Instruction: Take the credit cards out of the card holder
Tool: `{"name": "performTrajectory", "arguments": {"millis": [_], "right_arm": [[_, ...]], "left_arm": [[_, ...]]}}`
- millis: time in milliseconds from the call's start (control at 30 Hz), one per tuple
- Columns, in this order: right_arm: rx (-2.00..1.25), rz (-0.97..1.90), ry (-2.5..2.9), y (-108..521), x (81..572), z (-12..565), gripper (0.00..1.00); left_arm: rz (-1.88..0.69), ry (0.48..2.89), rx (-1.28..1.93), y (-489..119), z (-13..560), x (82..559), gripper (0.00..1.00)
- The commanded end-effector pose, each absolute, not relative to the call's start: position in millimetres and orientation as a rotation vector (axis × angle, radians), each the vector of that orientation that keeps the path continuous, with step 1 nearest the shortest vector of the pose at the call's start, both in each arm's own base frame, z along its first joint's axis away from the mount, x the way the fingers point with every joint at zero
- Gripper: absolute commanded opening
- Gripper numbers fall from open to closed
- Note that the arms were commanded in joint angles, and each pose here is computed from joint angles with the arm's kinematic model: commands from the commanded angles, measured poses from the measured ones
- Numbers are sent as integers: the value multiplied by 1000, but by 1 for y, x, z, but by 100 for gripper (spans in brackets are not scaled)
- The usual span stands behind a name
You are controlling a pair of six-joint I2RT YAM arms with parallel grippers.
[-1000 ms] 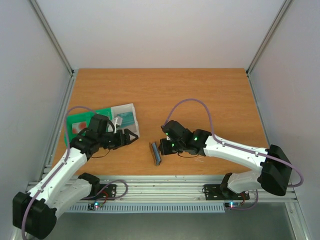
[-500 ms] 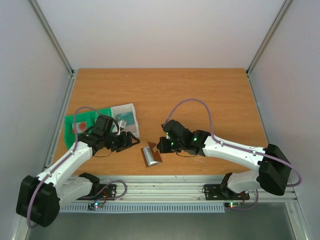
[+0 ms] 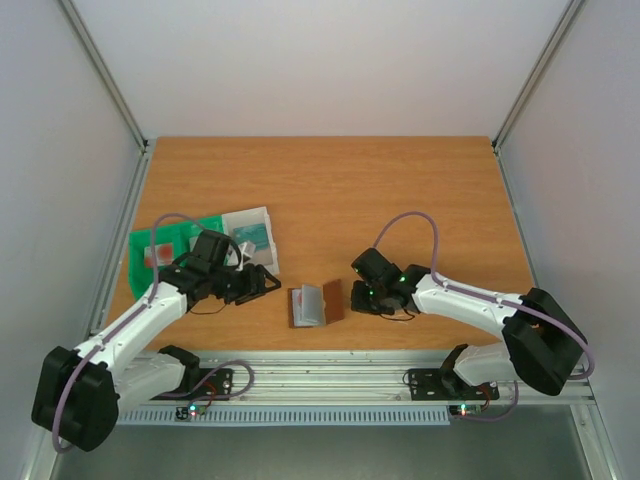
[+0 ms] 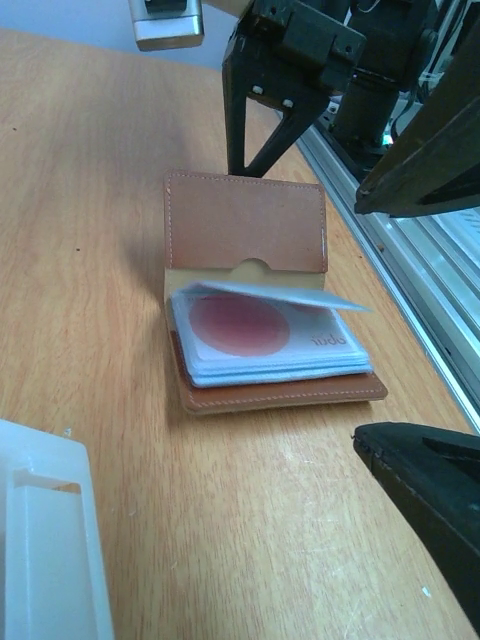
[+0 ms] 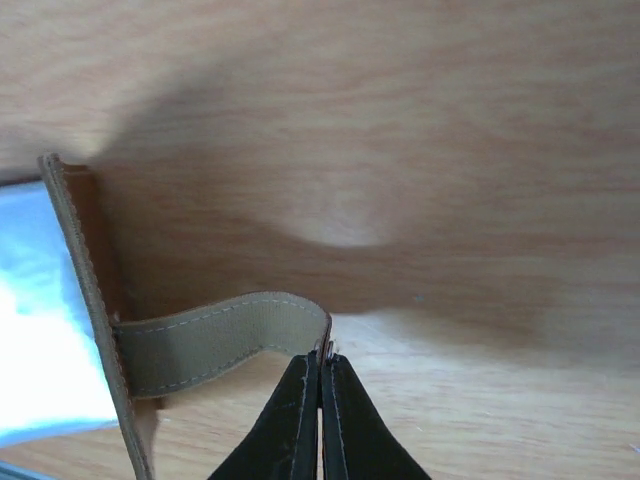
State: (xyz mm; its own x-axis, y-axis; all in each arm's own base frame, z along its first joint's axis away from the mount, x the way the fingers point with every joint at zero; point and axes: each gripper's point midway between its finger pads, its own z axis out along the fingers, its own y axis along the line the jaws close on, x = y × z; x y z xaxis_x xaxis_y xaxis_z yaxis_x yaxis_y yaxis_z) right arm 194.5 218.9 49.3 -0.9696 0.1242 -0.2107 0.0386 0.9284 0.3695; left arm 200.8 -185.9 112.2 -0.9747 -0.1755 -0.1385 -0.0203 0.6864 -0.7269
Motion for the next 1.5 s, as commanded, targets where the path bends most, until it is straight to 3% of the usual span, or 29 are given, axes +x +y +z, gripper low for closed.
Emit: {"name": "performTrajectory", "arguments": {"millis": [0, 300, 533, 833, 1467], "right_arm": [[201, 515, 2880, 212, 192, 37, 1], [273, 500, 2888, 203, 189, 19, 1], [241, 470, 2874, 200, 192, 17, 1], [218, 472, 2864, 204, 198, 17, 1], [199, 480, 2848, 205, 202, 28, 1]], "left_arm": [[-1134, 2681, -148, -193, 114, 209, 57], [-1108, 2739, -156, -216, 100, 209, 51], [-1071, 2747, -103, -226, 91, 217, 39], [-1318, 2654, -48, -263, 100, 231, 47], [-1266, 2790, -20, -279, 72, 234, 54]]}}
